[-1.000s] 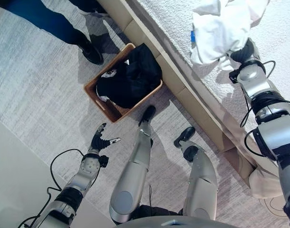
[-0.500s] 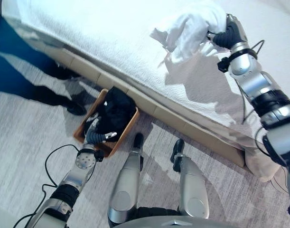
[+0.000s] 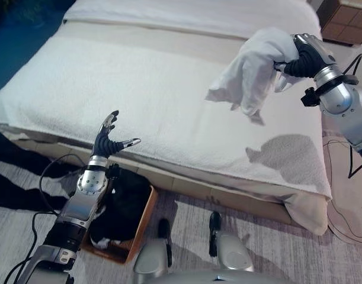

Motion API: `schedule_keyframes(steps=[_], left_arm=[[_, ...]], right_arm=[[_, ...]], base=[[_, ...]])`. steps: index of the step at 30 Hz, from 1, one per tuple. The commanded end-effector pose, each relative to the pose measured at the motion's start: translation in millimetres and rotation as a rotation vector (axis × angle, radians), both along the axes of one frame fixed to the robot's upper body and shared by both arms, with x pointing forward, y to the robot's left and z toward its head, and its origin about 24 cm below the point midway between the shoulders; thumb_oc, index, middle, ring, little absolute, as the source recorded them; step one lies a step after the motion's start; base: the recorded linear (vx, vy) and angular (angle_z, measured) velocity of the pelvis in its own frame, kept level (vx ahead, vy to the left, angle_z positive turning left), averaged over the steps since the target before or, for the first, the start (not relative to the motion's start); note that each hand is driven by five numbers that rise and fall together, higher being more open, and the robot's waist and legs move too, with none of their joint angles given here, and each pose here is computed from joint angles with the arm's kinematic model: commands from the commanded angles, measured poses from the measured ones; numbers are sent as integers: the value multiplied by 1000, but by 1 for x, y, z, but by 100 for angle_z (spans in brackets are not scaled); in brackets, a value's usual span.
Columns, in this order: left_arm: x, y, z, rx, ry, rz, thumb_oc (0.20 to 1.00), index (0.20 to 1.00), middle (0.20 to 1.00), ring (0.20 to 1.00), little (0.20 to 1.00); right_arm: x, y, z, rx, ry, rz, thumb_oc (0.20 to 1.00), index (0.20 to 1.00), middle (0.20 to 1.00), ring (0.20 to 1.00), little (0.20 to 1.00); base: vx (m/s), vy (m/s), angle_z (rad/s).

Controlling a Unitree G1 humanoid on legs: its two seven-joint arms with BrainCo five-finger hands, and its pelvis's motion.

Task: Pick up clothes into the bucket

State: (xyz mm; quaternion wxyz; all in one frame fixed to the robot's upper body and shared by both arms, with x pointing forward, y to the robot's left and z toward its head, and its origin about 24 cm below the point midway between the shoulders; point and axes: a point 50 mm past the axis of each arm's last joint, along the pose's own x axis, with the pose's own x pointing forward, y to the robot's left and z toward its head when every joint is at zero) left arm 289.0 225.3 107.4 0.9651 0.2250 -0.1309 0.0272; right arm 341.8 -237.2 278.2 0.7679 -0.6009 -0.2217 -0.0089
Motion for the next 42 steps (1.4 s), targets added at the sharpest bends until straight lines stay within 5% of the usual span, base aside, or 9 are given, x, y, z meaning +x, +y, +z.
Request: schedule_keyframes(steps=[1,9,19,37,38,39,40,42], left_arm=[[1,-5,24,112,-83,-74,1000,1000,1000,1000,1000],[14,-57,49,253,-119,-343,1000,1000,1000,1000,1000],[32,-110,49,219,-113,-477,1000,1000,1000,1000,1000],[38,-137,14,89,44,-494,1000,1000,1000,1000,1000],[37,-137,13,65,53,-501,620,620,620,620,620],[37,-137,13,64,54,-501,457,457,457,457,457],[36,-138,11,1,70,-515,200,200,200,200,200],[34,-139,10,-64,90,-535,200,200,200,200,200]], right_arm=[[-7,19,19,-45,6,118,200,200,200,200,200],[-17,51,17,-63,137,301,200,200,200,200,200],[-29,92,11,34,166,527,200,200,200,200,200],[-59,126,20,162,97,784,200,200,200,200,200],[-58,125,20,164,99,784,200,200,200,200,200],[-58,125,20,164,99,784,200,200,200,200,200],[-58,125,19,164,103,780,200,200,200,200,200],[-57,125,17,168,108,777,200,200,200,200,200]], base=[[53,-30,-4],[62,-34,-7],[5,-3,-1],[4,0,0],[33,3,1],[0,0,0],[0,0,0],[0,0,0]])
